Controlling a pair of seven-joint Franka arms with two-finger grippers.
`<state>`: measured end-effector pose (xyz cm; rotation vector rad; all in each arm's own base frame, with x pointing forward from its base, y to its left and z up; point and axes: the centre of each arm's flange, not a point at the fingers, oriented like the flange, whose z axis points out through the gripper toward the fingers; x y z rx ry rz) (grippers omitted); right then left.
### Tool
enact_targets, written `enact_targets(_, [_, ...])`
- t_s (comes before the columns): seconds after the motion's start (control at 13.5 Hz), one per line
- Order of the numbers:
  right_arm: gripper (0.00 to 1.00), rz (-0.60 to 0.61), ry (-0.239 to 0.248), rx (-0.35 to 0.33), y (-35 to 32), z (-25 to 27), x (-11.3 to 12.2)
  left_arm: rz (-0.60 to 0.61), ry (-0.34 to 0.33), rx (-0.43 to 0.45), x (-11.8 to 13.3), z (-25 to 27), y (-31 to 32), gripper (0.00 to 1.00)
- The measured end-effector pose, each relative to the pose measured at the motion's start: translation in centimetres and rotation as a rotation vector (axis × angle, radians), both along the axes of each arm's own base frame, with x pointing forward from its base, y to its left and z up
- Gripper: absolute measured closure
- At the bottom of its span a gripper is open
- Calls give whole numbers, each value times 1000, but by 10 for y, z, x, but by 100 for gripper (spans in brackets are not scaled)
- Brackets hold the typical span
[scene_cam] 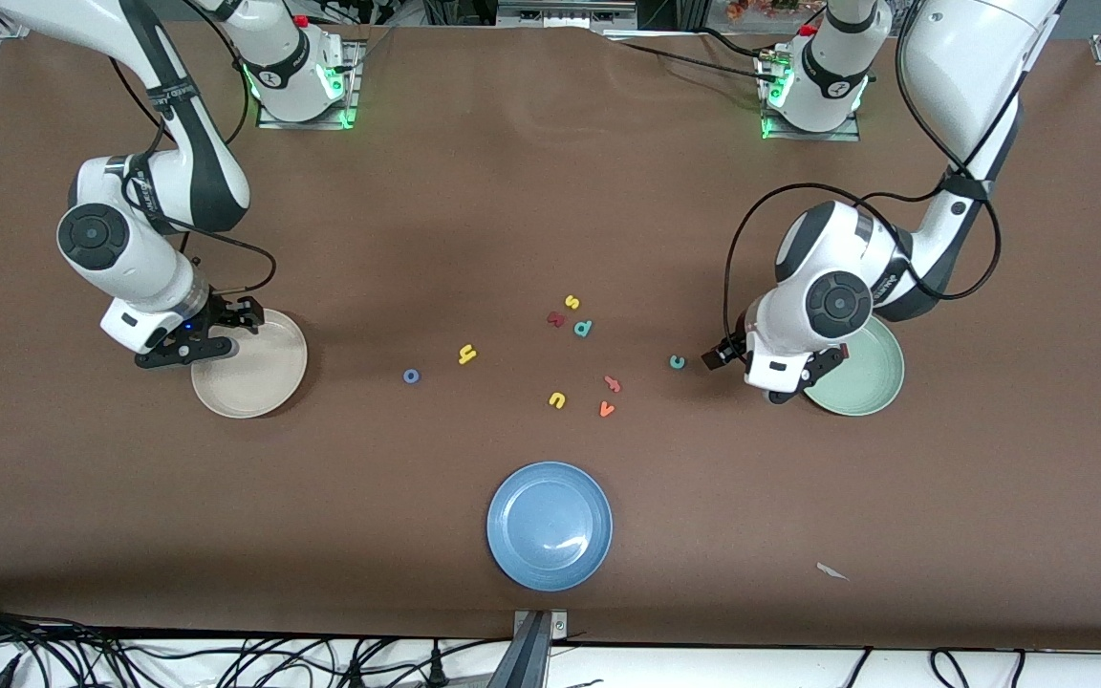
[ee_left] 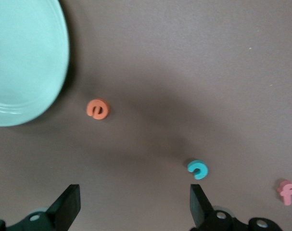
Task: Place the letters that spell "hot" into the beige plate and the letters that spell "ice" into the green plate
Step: 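Reach the blue o with the right gripper while the left gripper reaches the teal c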
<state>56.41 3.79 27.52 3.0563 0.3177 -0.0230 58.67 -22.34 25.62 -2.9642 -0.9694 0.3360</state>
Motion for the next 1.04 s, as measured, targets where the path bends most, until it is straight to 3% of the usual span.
enact_targets(0.15, [17, -19, -18, 47, 30, -5, 6, 50, -25, -12, 0, -11, -15, 0])
enact_targets(0.44, [17, -81, -50, 90, 106, -4, 25, 103, -8, -8, -10, -34, -41, 0])
enact_targets(0.67, [17, -134, -65, 119, 168, -8, 35, 167, -34, 40, -7, -51, -60, 0])
enact_targets(1.04, [17, -201, -67, 54, 225, -59, 38, 235, -62, 48, -5, -65, -74, 0])
